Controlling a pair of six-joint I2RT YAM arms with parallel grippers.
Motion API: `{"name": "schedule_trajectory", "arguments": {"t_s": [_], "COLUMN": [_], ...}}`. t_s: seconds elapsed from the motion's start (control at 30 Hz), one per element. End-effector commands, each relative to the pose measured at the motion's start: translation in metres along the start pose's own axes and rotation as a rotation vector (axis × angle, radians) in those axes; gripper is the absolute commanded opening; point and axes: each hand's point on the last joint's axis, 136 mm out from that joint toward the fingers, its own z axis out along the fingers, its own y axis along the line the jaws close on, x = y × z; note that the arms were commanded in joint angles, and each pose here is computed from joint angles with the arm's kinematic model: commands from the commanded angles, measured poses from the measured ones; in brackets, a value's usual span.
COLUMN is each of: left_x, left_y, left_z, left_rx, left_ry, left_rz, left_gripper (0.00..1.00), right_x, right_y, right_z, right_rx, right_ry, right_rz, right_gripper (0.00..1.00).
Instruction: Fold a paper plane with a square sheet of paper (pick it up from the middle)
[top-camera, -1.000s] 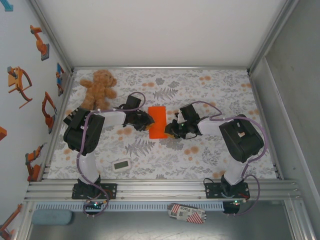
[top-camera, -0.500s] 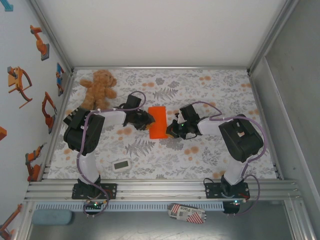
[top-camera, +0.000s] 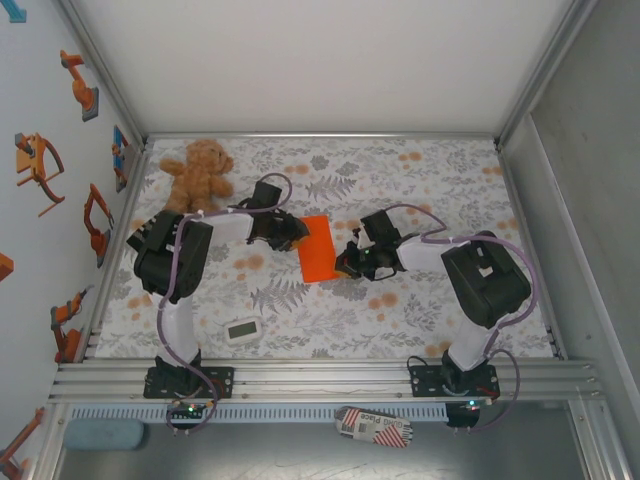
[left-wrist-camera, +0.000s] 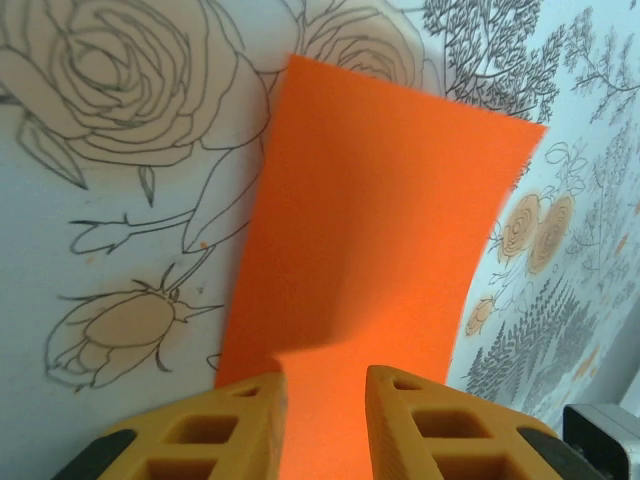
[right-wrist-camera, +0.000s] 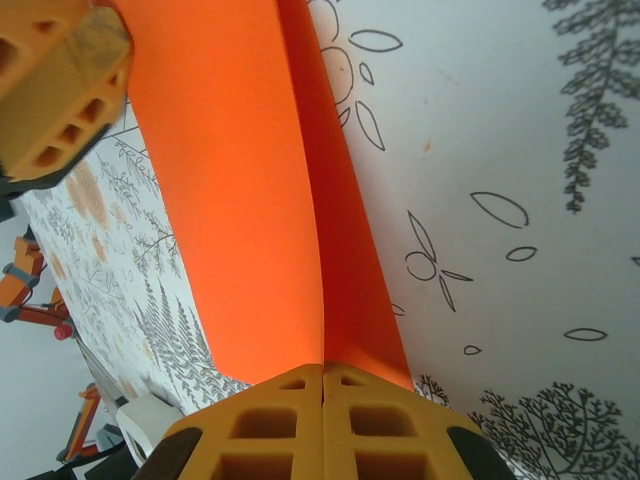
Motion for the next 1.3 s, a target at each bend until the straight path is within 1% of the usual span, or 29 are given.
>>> {"name": "schedule_trajectory", "arguments": {"t_s": [0.0,0.17,0.3,0.53,0.8,1.03,1.27], "left_x": [0.003,0.006,0.006,0.008,0.009,0.009,0.009], "left_y": [0.013,0.022,0.025,0.03,0.033,0.035,0.035], "left_z": [0.007,0.013,0.014,0.017,0.018,0.019,0.019], "left_rx": [-0.049,-0.07,-0.076,-0.09,-0.1,-0.101,-0.106], "left_ry": [0.024,0.042,0.043,0.048,0.053,0.057,0.056], "left_rz": [-0.002,-0.013,-0.015,-0.021,-0.025,-0.027,-0.028], "left_gripper": [0.27,0.27,0.26,0.26,0.25,0.25,0.25], "right_x": [0.0,-0.004,-0.01,-0.028,-0.039,-0.038,-0.037], "right_y": [0.01,0.029,0.042,0.063,0.063,0.058,0.059], "right_z": [-0.005,-0.002,0.005,0.014,0.029,0.04,0.046], "right_rx": [-0.025,-0.095,-0.112,-0.137,-0.126,-0.102,-0.107], "right_ry": [-0.014,-0.002,0.006,-0.028,-0.036,-0.004,0.012], "right_rz": [-0.048,-0.108,-0.143,-0.163,-0.152,-0.172,-0.175], "right_gripper": [0.01,0.01,0.01,0.01,0.0,0.0,0.0]}}
